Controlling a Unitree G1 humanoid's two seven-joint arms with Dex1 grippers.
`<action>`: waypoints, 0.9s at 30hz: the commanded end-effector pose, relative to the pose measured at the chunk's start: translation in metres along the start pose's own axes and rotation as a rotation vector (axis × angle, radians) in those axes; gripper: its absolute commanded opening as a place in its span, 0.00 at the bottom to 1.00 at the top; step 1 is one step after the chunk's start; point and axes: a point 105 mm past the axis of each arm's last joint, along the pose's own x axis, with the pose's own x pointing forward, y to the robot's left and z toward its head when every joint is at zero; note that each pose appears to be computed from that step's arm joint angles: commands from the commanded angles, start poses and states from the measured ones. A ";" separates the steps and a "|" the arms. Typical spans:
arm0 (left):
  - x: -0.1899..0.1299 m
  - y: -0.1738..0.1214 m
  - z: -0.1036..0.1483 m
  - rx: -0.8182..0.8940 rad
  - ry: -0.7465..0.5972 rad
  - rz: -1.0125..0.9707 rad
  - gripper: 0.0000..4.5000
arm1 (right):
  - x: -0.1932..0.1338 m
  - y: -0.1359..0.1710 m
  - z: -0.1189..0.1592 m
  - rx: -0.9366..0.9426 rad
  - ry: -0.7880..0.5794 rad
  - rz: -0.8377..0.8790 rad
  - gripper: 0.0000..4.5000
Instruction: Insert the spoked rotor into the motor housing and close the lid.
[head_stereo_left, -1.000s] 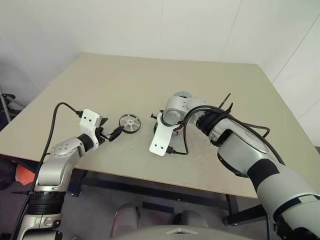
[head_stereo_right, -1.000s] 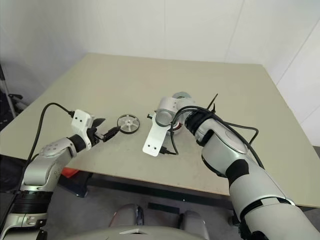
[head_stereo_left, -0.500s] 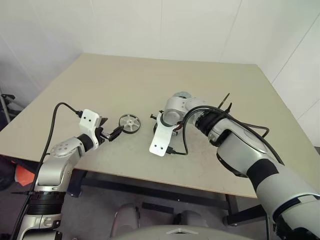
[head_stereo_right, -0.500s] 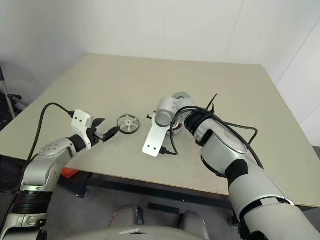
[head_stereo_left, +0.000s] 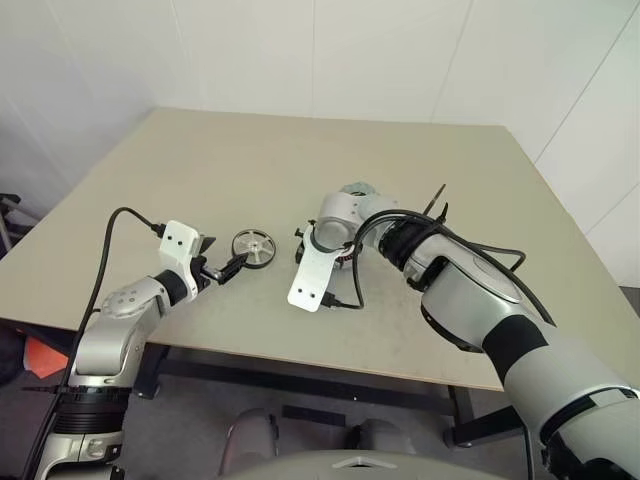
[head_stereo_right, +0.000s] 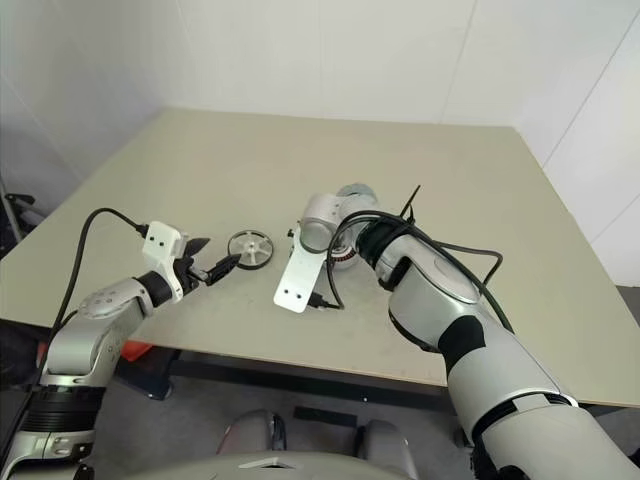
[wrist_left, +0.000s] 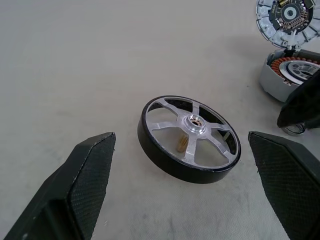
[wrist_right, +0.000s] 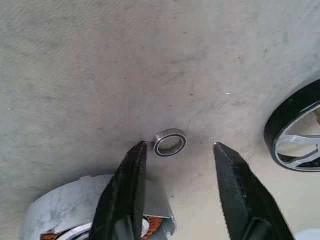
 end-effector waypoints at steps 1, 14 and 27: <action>-0.003 0.000 0.015 0.031 -0.047 0.002 1.00 | 0.013 0.021 0.000 0.014 0.005 0.088 0.58; -0.004 -0.002 0.015 0.030 -0.050 0.007 1.00 | 0.024 0.033 0.007 -0.030 -0.003 0.170 0.58; -0.013 -0.012 0.008 -0.004 -0.053 0.038 1.00 | 0.030 0.042 0.012 -0.087 -0.009 0.234 0.58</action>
